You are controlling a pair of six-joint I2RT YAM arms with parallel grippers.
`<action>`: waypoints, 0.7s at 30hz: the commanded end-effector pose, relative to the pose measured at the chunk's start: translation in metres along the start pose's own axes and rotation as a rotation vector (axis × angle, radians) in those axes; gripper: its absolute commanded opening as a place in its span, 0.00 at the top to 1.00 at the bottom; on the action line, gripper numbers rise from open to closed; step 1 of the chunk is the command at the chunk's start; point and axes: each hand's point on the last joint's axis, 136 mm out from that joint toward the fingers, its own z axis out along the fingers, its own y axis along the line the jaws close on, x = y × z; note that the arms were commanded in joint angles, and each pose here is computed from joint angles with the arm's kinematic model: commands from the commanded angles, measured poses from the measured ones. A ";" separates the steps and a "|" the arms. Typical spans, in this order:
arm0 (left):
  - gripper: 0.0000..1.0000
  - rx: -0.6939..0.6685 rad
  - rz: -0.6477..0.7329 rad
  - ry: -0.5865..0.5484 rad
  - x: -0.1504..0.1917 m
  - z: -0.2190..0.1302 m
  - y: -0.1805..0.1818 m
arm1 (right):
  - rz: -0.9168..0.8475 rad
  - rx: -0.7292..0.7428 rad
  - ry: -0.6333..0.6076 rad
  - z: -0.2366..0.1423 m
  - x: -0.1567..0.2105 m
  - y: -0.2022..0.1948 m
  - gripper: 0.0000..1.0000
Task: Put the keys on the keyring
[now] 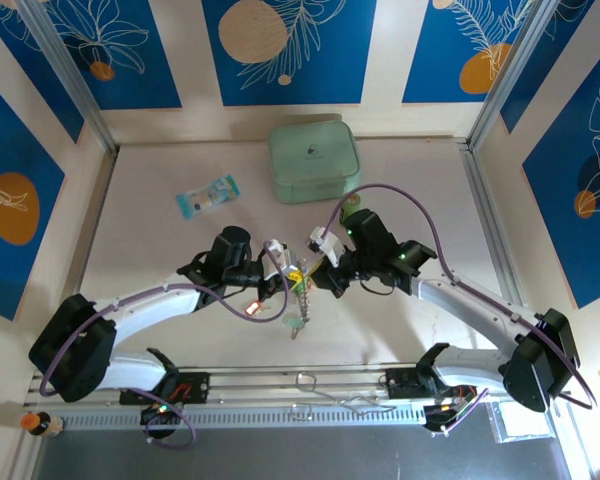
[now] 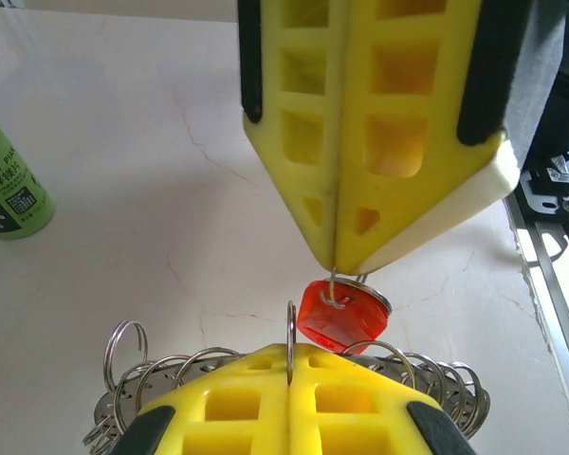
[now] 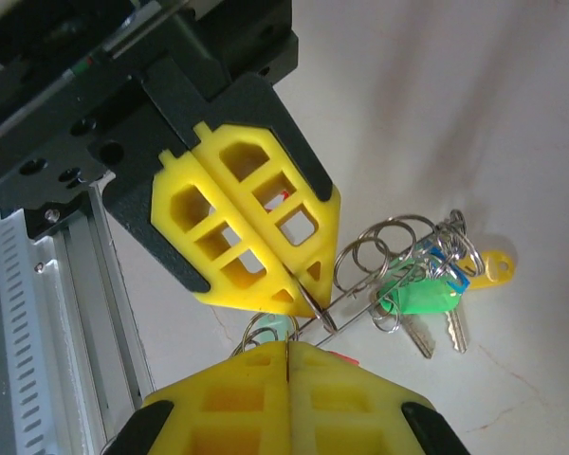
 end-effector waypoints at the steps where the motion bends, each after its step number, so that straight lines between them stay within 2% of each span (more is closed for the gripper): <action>1: 1.00 0.031 0.054 -0.023 -0.012 -0.004 -0.009 | -0.005 -0.054 0.026 -0.001 0.000 0.007 1.00; 21: 1.00 0.008 0.105 -0.010 -0.011 -0.004 -0.012 | 0.139 -0.003 -0.010 0.008 -0.008 -0.012 1.00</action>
